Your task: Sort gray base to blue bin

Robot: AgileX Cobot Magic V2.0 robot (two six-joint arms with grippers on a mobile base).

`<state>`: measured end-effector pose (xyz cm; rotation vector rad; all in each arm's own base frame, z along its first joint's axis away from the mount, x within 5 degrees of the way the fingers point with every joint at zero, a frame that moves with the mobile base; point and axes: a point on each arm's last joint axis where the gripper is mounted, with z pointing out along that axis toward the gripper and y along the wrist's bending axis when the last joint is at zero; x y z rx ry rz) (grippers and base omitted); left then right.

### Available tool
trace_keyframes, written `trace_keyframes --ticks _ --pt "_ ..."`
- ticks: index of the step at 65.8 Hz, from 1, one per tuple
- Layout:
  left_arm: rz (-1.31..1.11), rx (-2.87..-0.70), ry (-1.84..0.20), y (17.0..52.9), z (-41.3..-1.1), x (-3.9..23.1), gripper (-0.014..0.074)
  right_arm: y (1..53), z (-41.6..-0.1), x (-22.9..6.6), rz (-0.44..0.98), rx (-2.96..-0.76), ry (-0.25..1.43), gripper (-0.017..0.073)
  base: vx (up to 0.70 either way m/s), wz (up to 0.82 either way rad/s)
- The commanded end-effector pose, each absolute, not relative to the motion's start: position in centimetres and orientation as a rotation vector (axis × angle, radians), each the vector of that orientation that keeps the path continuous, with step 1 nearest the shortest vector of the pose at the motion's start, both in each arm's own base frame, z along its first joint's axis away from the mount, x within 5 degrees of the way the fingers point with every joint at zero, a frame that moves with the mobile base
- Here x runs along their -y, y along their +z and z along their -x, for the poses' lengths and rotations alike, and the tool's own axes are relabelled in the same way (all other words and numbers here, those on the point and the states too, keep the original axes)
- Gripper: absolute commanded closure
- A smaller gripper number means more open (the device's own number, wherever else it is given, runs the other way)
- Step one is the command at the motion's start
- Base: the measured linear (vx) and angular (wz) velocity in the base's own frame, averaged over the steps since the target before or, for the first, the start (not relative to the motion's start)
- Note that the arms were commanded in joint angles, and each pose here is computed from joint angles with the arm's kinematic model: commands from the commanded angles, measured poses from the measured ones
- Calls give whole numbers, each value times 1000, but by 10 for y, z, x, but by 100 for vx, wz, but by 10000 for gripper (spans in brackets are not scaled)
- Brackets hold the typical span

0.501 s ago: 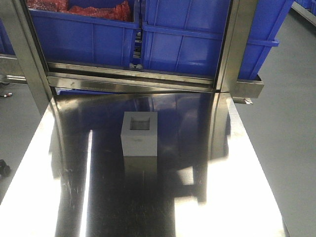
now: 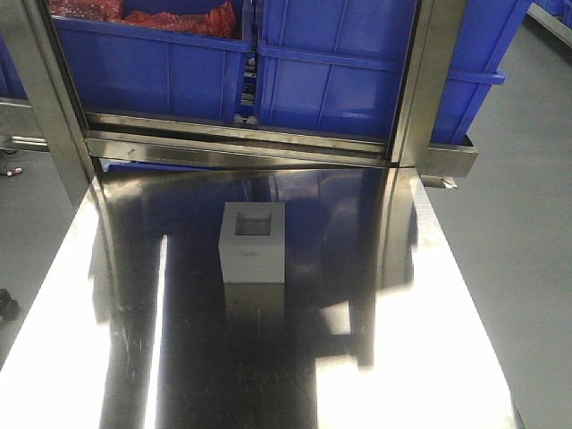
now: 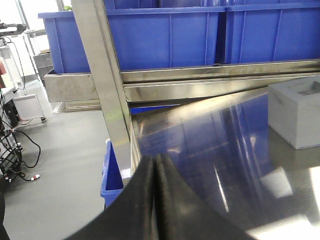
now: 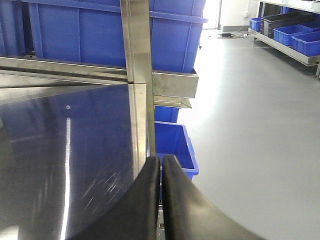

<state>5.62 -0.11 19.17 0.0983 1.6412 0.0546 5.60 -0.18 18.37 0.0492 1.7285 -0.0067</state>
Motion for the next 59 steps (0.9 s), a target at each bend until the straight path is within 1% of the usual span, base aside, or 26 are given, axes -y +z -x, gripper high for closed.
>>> trace_keyframes --ticks 1,35,47,52,59 --pt "-93 -1528 44 207 -55 2 601 189 -58 2 -34 -1676 -20 564 0 0" --pt "-93 -1526 44 207 -55 2 601 189 -58 2 -34 -1676 -20 564 0 0" --pt "-92 -1482 43 211 -54 2 601 189 -58 2 -34 -1676 -20 564 0 0" --pt "-74 -1453 24 217 -53 2 601 189 -58 2 -34 -1676 -20 564 0 0" --pt "15 -1426 -79 235 -50 2 601 189 -58 2 -34 -1676 -20 564 0 0"
